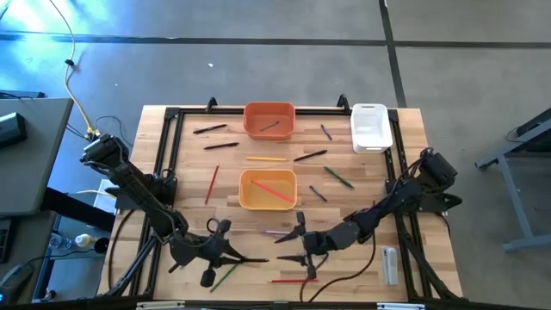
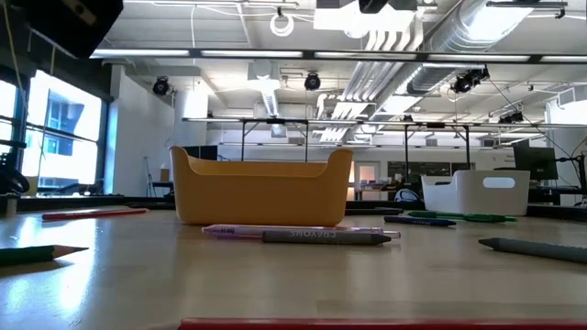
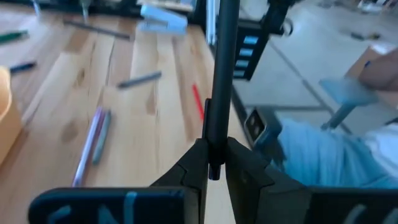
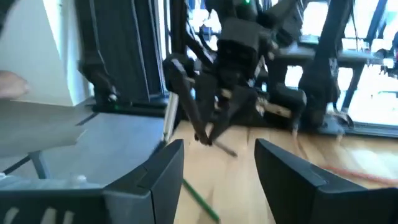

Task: Sort crayons/erasers/pens/pencils in bins
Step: Put the bottom black pen into the white bin

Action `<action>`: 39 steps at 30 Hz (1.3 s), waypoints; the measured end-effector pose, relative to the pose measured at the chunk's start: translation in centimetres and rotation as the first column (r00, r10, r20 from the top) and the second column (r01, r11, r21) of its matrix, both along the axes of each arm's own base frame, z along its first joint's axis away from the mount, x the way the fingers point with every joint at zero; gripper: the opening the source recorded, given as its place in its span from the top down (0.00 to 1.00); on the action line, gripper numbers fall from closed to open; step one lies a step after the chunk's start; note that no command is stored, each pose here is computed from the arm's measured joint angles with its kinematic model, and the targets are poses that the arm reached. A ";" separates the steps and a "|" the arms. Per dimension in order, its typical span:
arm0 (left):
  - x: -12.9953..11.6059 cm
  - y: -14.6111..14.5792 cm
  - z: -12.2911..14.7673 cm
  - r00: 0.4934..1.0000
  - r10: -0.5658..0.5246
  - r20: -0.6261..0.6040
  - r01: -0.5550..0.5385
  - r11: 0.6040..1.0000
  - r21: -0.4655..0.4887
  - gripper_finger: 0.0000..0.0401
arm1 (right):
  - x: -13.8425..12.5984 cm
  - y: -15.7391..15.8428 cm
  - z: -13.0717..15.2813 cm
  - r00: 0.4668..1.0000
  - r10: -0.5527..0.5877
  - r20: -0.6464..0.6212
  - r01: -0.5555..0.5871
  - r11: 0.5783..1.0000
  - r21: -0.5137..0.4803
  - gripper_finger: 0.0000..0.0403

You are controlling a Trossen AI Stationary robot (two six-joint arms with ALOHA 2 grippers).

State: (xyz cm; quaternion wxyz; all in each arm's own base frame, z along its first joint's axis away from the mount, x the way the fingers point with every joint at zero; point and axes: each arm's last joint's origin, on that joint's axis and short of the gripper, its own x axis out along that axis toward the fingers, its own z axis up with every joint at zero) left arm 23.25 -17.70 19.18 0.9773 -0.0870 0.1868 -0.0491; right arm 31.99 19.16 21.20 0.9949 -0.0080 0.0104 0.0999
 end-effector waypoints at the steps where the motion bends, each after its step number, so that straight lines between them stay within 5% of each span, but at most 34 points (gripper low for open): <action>1: 0.1 0.1 0.2 1.000 0.001 0.016 -0.001 1.000 -0.001 0.91 | 0.0 0.1 0.1 1.000 0.002 0.015 -0.002 1.000 -0.002 0.53; 27: 3.8 4.8 1.6 0.990 0.010 0.140 -0.004 0.999 -0.043 0.96 | 0.9 -0.5 3.1 0.976 -0.026 0.217 0.041 0.997 -0.067 0.54; 39: 3.8 4.7 1.7 0.990 0.000 0.144 0.004 1.000 -0.026 0.96 | 1.0 -0.4 3.3 0.974 -0.021 0.225 0.042 0.995 -0.089 0.94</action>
